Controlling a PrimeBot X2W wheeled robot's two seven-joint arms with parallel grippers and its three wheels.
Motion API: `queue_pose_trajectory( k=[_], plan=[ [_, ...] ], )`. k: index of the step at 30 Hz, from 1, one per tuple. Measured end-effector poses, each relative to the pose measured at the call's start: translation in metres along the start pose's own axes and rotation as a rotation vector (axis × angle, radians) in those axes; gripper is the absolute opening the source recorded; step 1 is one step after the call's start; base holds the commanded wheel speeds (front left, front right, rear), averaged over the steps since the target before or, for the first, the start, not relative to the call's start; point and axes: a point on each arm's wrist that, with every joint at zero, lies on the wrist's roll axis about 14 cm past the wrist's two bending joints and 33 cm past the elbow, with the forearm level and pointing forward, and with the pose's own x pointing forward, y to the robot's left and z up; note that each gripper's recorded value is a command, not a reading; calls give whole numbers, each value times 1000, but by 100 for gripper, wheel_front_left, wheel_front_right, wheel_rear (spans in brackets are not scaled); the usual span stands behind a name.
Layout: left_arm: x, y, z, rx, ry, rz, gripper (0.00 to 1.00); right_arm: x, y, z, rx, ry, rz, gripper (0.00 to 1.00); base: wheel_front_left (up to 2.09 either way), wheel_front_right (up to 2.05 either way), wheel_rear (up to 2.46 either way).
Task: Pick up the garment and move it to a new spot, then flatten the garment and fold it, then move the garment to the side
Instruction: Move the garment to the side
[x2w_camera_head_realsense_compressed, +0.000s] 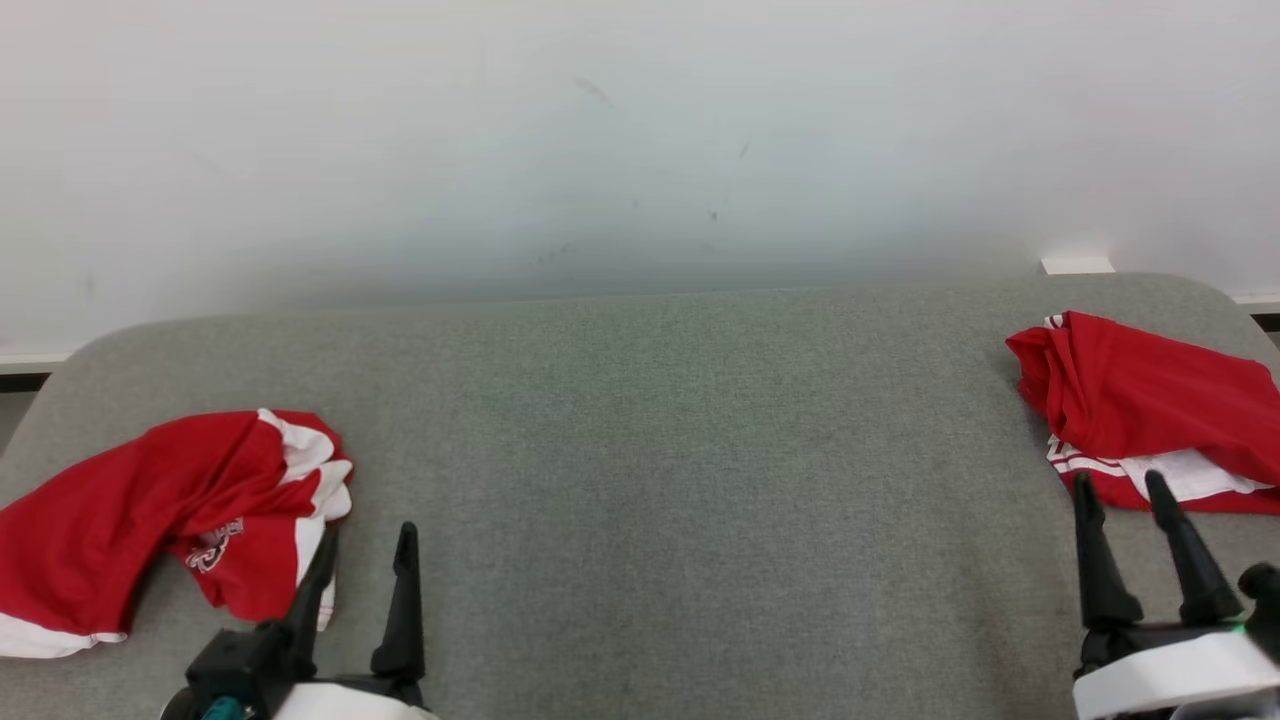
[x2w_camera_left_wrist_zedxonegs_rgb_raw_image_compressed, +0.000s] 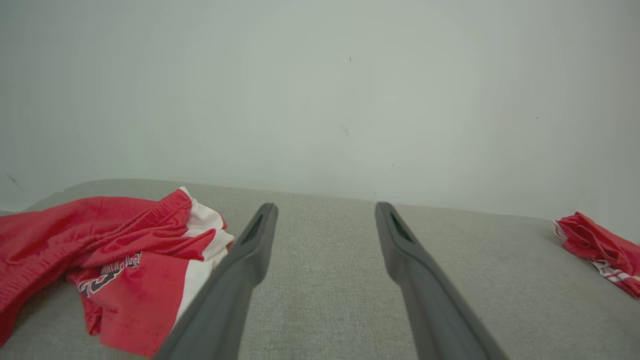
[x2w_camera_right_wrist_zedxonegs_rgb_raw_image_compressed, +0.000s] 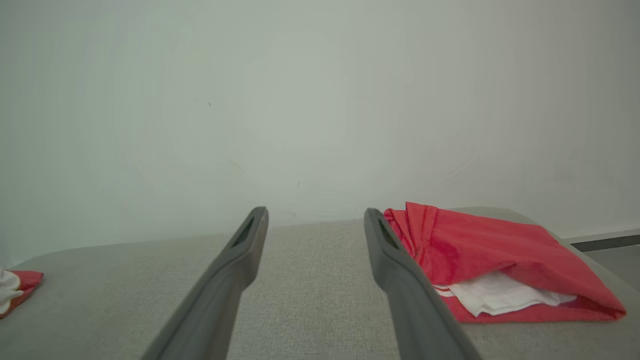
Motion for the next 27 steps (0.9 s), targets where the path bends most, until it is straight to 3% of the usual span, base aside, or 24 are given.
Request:
queue_pose_trajectory(
  k=[14,27],
  plan=[
    [-14,3,-10,-14,32,23,100,-22,22,-18,74,8,-21,100,0,0,0],
    [-20,3,-18,-16,59,26,100,-23,33,-27,63,34,9,100,0,0,0]
  ],
)
